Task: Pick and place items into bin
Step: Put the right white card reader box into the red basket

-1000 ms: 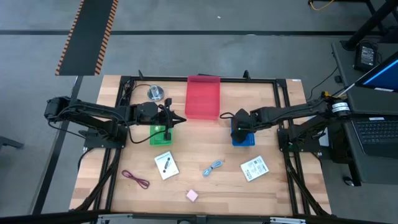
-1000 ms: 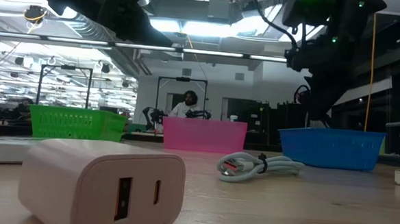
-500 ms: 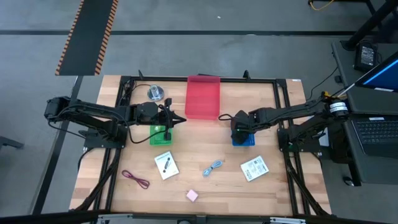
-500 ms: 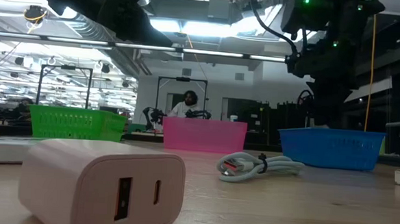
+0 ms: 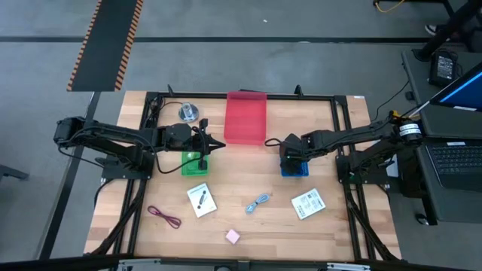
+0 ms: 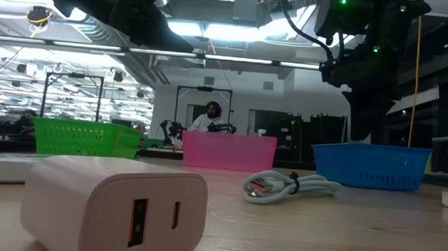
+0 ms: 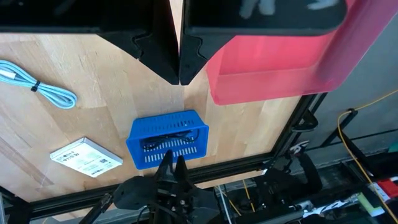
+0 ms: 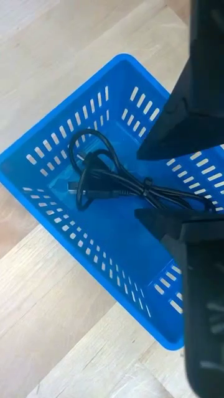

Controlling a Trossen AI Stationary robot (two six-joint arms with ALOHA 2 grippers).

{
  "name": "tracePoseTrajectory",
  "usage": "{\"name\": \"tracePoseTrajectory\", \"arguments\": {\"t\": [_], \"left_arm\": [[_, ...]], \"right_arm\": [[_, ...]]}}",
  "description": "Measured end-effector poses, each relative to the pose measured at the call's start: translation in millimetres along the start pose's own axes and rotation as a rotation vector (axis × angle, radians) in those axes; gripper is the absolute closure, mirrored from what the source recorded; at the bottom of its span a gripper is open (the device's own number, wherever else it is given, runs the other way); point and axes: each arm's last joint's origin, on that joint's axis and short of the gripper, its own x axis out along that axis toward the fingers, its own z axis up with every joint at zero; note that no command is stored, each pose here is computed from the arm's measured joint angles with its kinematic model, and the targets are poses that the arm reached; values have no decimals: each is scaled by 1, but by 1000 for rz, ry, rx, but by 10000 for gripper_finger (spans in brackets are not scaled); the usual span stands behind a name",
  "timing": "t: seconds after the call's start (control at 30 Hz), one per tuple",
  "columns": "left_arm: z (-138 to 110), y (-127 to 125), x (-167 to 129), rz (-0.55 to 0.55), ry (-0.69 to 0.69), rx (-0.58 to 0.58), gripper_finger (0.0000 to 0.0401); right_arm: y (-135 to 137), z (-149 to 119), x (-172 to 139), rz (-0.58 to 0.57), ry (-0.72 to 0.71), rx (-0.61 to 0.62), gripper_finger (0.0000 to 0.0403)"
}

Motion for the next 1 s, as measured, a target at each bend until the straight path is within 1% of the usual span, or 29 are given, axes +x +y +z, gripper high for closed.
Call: {"name": "tracePoseTrajectory", "arguments": {"t": [0.3, 0.47, 0.57, 0.73, 0.83, 0.9, 1.0], "left_arm": [[0, 0, 0, 0, 0, 0, 393], [0, 0, 0, 1, 0, 0, 393], [0, 0, 0, 1, 0, 0, 393], [0, 0, 0, 2, 0, 0, 393], [0, 0, 0, 2, 0, 0, 393], [0, 0, 0, 2, 0, 0, 393], [0, 0, 0, 2, 0, 0, 393]], "right_arm": [[-2, 0, -6, 18, -21, -16, 308], [-6, 0, -18, 61, -80, -3, 324], [-8, 1, -28, 87, -149, -23, 336], [-8, 0, -45, 119, -287, -98, 363], [-3, -1, -55, 164, -372, -151, 383], [1, -2, -61, 197, -422, -211, 396], [9, -5, -66, 202, -496, -289, 398]]}}
